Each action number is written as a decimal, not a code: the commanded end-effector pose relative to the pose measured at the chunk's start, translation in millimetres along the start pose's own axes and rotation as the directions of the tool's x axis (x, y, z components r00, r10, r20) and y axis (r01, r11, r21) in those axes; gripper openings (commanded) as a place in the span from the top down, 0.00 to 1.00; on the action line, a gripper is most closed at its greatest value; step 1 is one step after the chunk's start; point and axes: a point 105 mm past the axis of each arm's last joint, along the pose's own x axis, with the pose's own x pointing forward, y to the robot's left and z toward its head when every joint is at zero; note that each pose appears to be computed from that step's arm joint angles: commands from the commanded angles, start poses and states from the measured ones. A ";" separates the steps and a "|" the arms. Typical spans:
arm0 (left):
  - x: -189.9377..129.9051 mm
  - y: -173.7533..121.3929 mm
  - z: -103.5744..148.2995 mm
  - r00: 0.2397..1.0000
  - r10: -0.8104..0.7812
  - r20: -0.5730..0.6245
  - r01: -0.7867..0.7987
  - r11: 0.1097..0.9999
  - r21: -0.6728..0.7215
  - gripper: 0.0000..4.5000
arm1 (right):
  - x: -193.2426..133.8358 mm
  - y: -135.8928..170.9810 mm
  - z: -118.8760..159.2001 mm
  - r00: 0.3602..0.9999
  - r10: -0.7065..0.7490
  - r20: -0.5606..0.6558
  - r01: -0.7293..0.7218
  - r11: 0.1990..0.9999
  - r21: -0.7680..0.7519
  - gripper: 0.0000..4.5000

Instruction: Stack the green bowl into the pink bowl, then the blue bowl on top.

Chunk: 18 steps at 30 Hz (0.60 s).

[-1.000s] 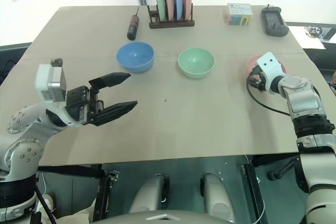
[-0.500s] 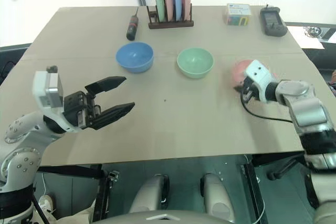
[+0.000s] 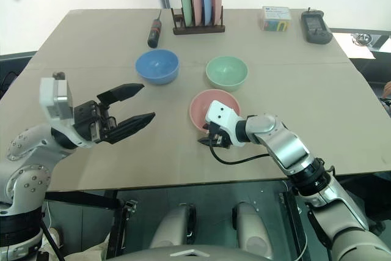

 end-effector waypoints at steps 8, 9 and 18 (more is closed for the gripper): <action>-8.1 -3.2 6.4 1.000 0.022 0.005 -0.022 0.999 0.023 0.00 | -98.4 -13.2 79.1 0.980 0.006 0.200 0.043 0.969 -0.243 0.01; -8.4 -3.6 5.9 1.000 0.024 0.005 -0.024 0.999 0.021 0.00 | -104.3 -35.9 74.2 0.984 -0.085 0.154 0.133 0.932 -0.337 0.01; -21.2 -6.4 -0.7 0.999 0.036 -0.033 -0.036 0.999 0.003 0.00 | -73.9 -132.4 7.8 0.945 -0.301 -0.126 0.125 0.688 -0.715 0.01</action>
